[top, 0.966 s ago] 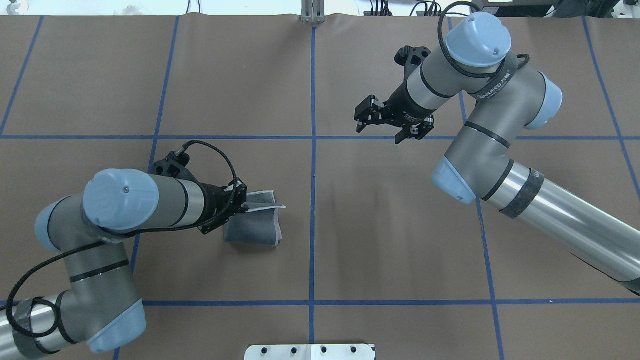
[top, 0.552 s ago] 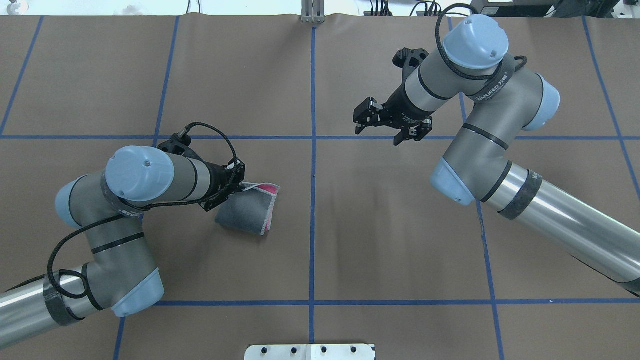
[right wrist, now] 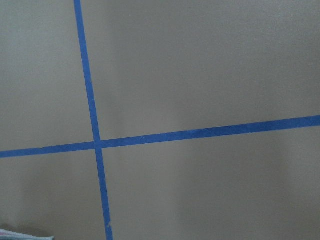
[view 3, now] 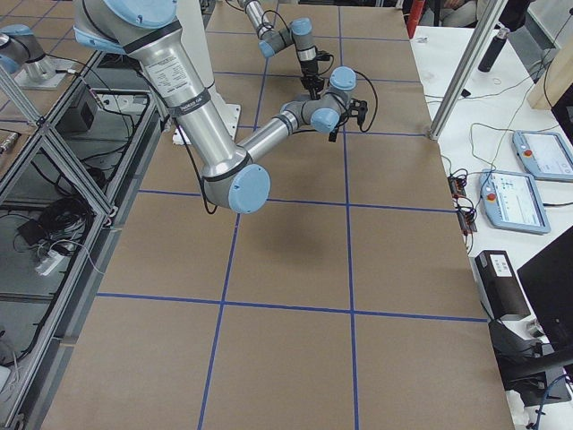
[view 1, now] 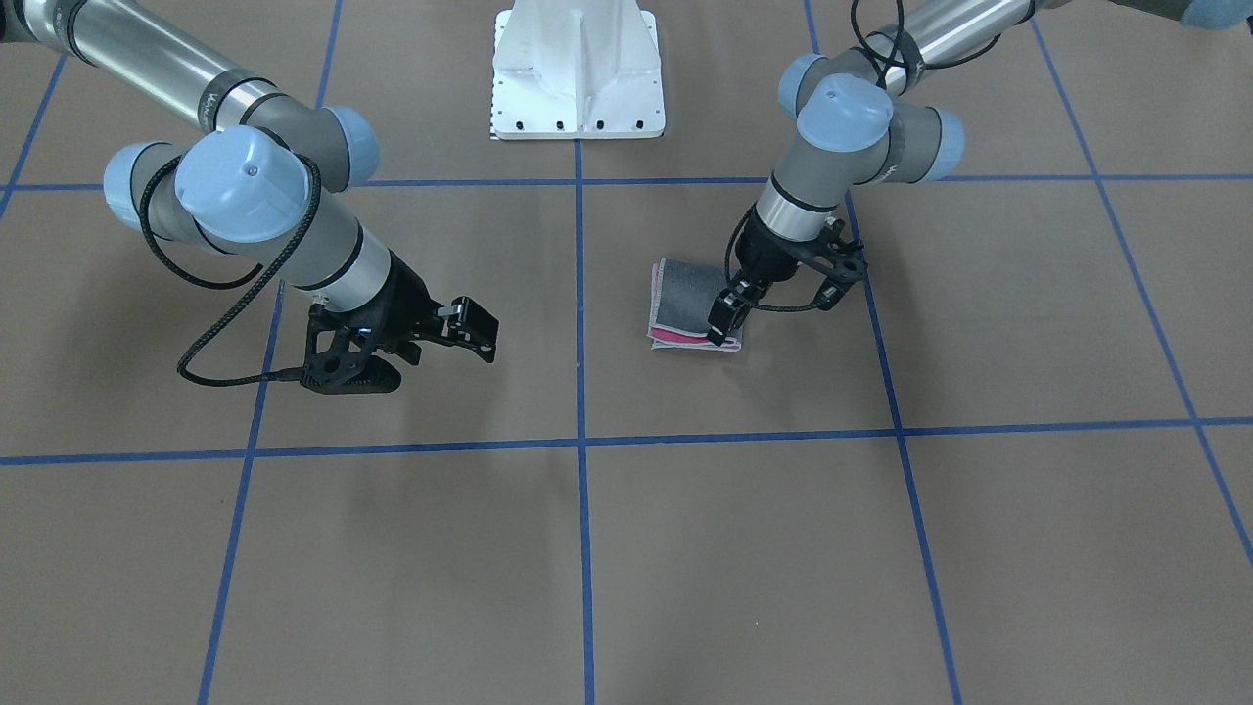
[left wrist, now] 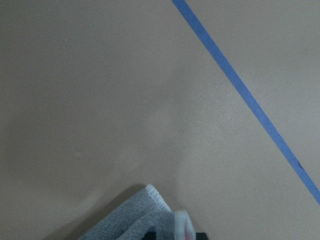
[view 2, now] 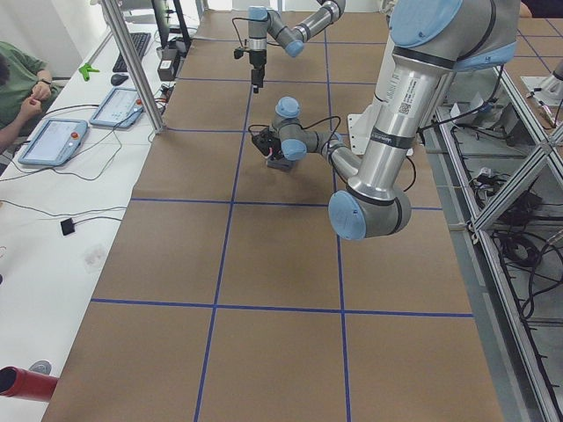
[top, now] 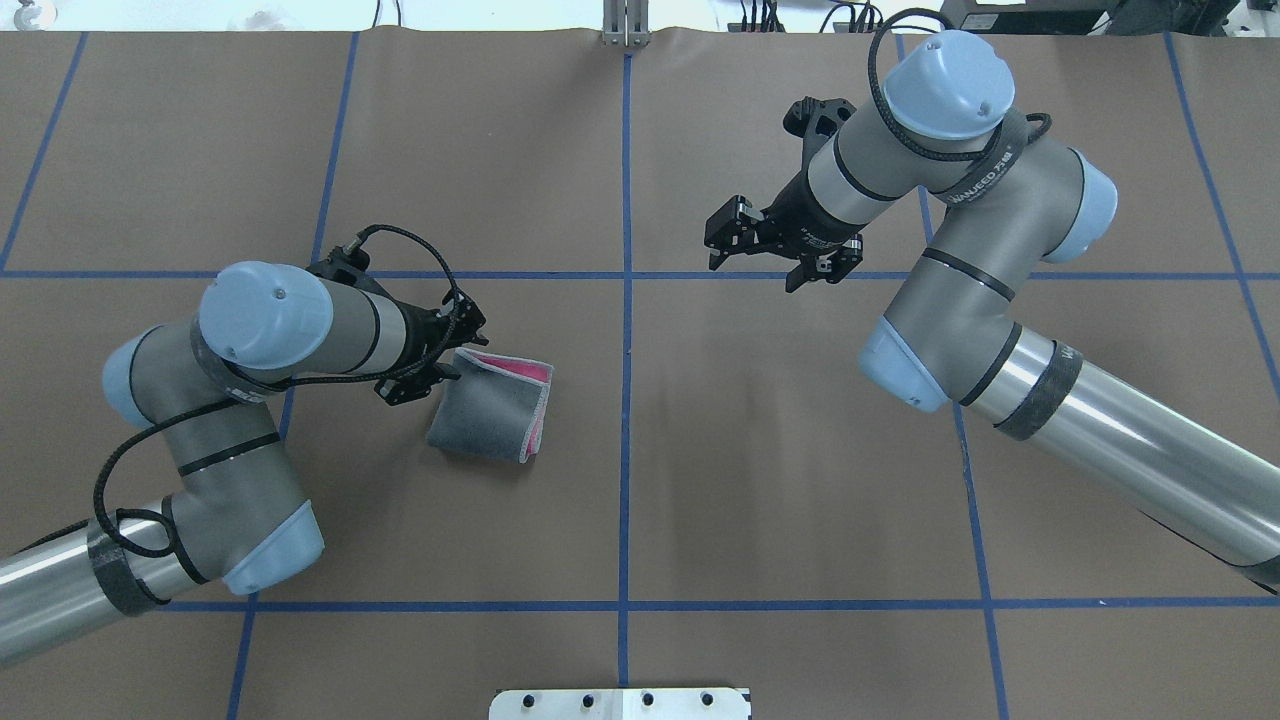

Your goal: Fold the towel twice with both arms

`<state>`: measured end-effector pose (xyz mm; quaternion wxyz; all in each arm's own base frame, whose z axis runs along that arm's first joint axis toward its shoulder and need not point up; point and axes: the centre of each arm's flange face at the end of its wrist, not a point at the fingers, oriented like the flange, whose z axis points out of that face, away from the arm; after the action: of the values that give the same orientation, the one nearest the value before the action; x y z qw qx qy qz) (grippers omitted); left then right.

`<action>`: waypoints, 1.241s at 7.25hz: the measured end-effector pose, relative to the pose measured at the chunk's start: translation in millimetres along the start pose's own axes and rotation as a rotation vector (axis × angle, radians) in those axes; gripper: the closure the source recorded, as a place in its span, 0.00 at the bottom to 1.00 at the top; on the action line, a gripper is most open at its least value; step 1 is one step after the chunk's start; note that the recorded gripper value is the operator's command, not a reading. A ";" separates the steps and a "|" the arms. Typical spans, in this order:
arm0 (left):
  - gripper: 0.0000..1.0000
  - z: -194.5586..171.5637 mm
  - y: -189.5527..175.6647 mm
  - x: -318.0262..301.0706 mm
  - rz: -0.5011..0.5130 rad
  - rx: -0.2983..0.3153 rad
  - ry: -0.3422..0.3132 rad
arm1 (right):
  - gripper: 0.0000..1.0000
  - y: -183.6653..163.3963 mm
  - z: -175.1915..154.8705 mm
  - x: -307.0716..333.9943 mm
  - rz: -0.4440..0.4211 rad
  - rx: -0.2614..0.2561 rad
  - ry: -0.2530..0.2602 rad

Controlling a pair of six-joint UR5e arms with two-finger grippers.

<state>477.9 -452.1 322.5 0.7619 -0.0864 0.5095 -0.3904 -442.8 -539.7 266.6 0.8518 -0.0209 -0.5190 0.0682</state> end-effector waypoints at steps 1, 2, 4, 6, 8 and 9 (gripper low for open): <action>0.00 -11.7 -21.1 8.8 -0.003 -0.010 0.000 | 0.00 0.0 0.0 -0.3 0.000 0.000 0.001; 0.00 -23.1 -41.7 16.3 0.001 -0.012 0.002 | 0.00 -0.1 0.0 -0.4 -0.002 0.000 0.002; 0.00 -50.9 -91.0 28.9 0.064 -0.014 -0.014 | 0.00 -4.6 -2.3 4.2 -0.003 0.019 0.011; 0.00 -79.5 -152.0 33.1 0.221 0.028 -0.086 | 0.00 -26.1 -14.4 24.6 -0.032 0.043 0.065; 0.00 -112.5 -214.9 30.4 0.370 0.093 -0.183 | 0.00 -64.0 -43.0 65.8 -0.103 0.044 0.189; 0.00 -134.8 -251.7 23.8 0.469 0.112 -0.236 | 0.00 -85.3 -61.8 104.1 -0.155 0.037 0.250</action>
<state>240.7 -603.7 376.1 0.8893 0.0315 0.4007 -0.2181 -332.9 -607.5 338.9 0.9127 0.0266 -0.4076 0.0087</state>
